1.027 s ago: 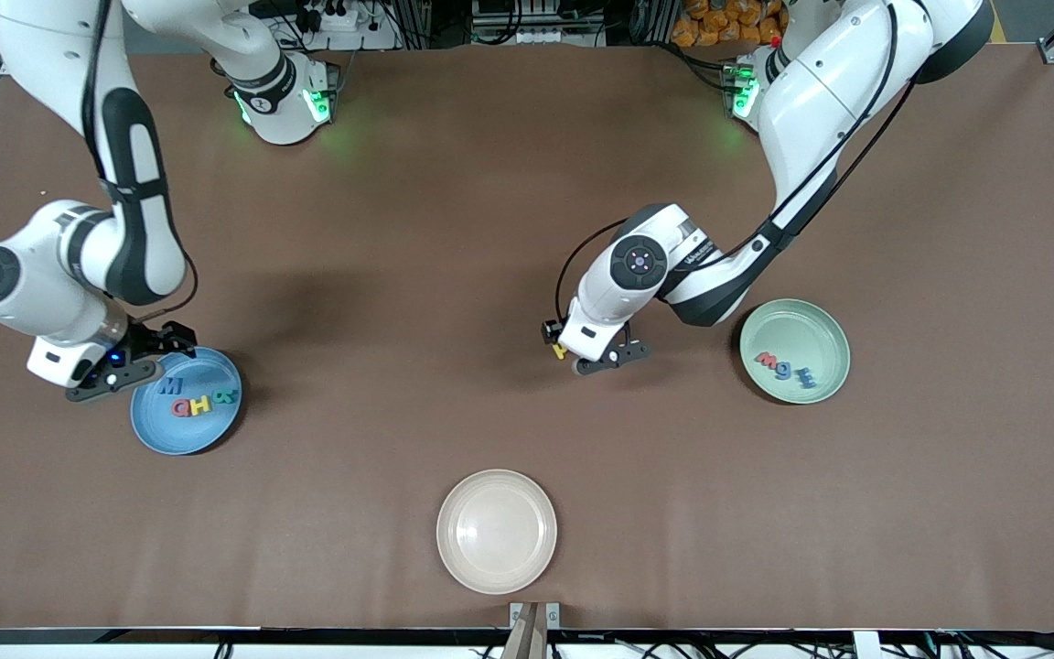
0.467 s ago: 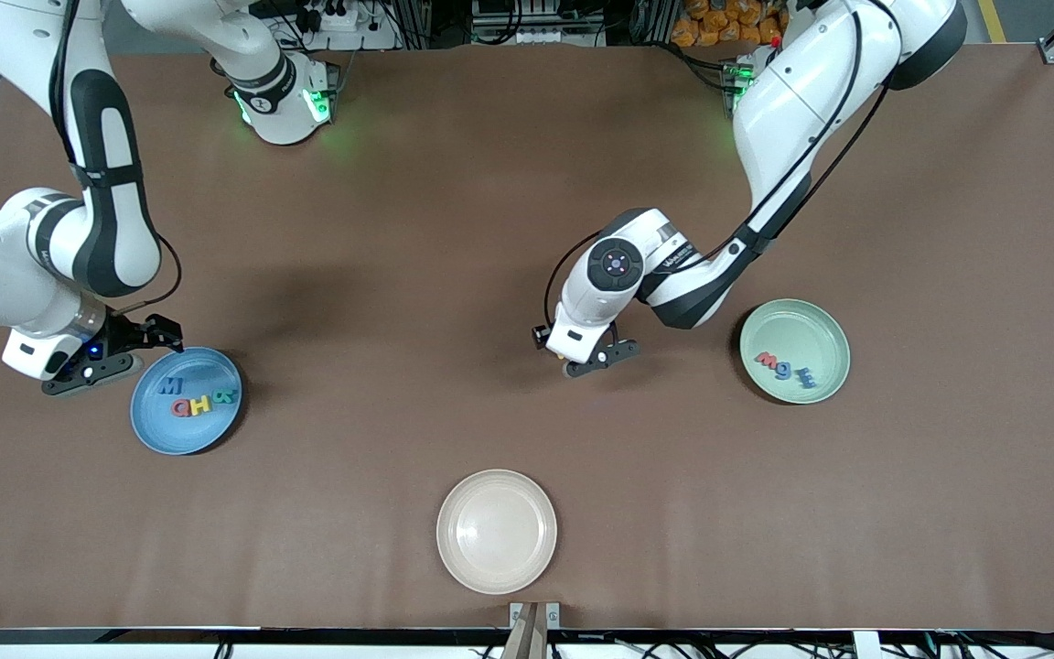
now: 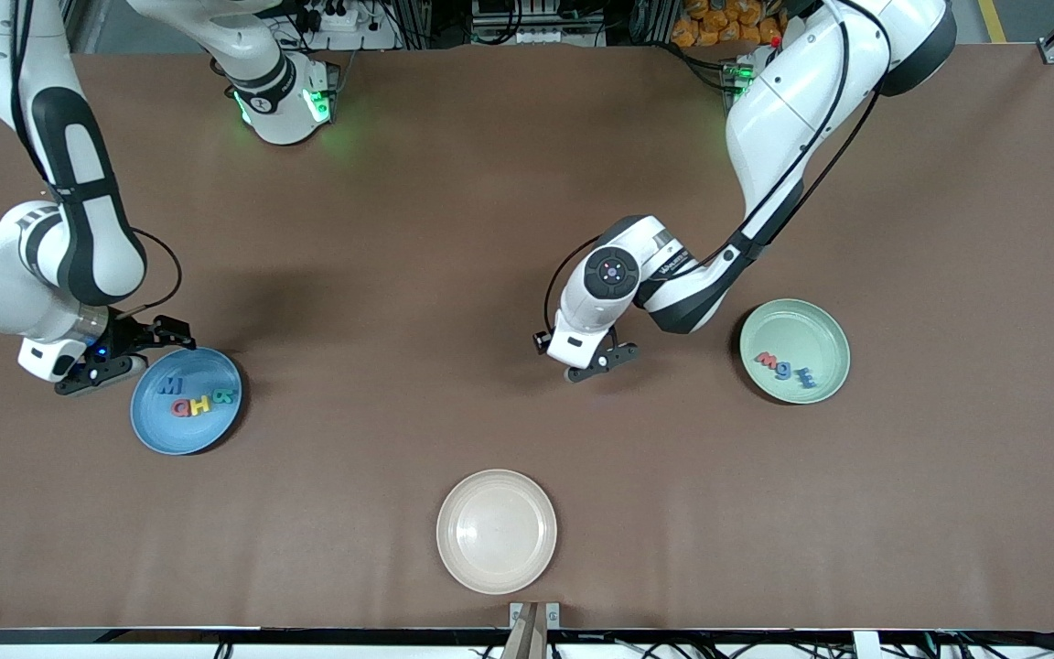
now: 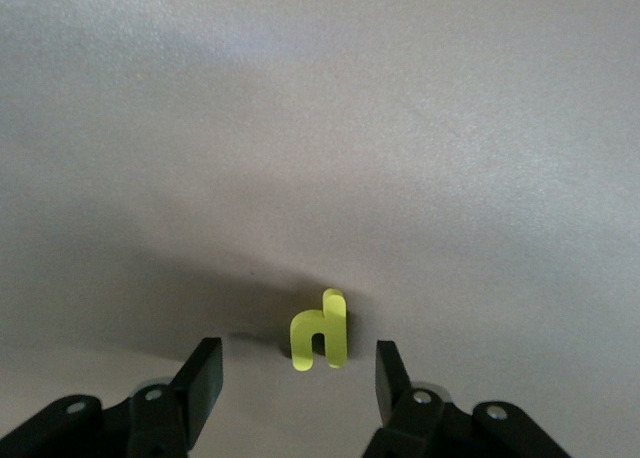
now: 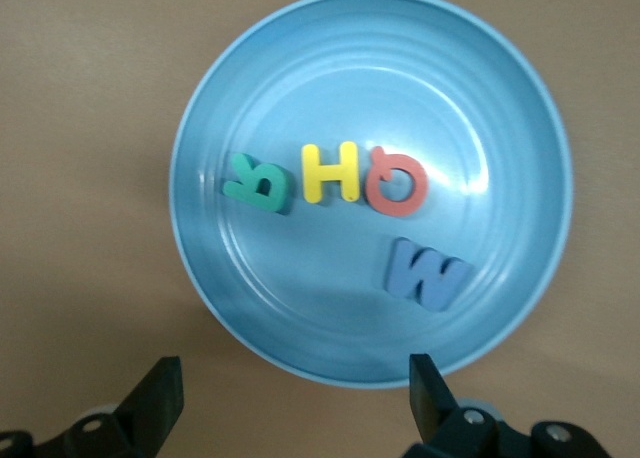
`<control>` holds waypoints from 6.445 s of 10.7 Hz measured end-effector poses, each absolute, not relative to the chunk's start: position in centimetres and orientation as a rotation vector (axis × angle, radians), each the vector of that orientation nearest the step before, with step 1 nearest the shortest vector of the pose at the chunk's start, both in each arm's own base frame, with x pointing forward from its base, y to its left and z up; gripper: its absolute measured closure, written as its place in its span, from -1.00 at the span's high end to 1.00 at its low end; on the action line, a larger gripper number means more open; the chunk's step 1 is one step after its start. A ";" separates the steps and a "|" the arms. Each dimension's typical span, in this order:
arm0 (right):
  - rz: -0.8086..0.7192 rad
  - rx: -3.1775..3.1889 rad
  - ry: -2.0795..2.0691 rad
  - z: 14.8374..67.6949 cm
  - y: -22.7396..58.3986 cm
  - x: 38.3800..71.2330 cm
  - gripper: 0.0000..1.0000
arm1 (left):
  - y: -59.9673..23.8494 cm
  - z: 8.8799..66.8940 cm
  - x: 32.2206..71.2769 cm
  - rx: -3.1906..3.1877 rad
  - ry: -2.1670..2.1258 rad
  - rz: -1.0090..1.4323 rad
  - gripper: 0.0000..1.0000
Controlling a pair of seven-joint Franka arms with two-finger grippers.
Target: Sort uppercase to blue plate, lowercase to green plate
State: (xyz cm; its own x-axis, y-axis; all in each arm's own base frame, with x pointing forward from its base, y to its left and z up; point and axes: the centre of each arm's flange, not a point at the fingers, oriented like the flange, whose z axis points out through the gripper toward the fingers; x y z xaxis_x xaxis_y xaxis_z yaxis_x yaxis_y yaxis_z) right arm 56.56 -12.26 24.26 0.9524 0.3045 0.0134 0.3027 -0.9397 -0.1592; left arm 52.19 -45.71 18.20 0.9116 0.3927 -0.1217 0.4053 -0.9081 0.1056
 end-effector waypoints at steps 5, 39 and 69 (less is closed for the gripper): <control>-0.005 -2.940 -0.502 25.0 -11.8 57.1 1.00 | -46.0 17.4 52.1 2.950 0.640 -0.152 0.33; -0.057 -3.119 -0.210 64.7 -1.1 55.0 1.00 | -24.5 23.6 59.7 3.270 -0.145 -0.331 -0.47; -0.008 -3.119 -0.173 66.1 -1.8 53.2 1.00 | -7.0 55.7 63.3 3.203 0.056 -0.016 1.00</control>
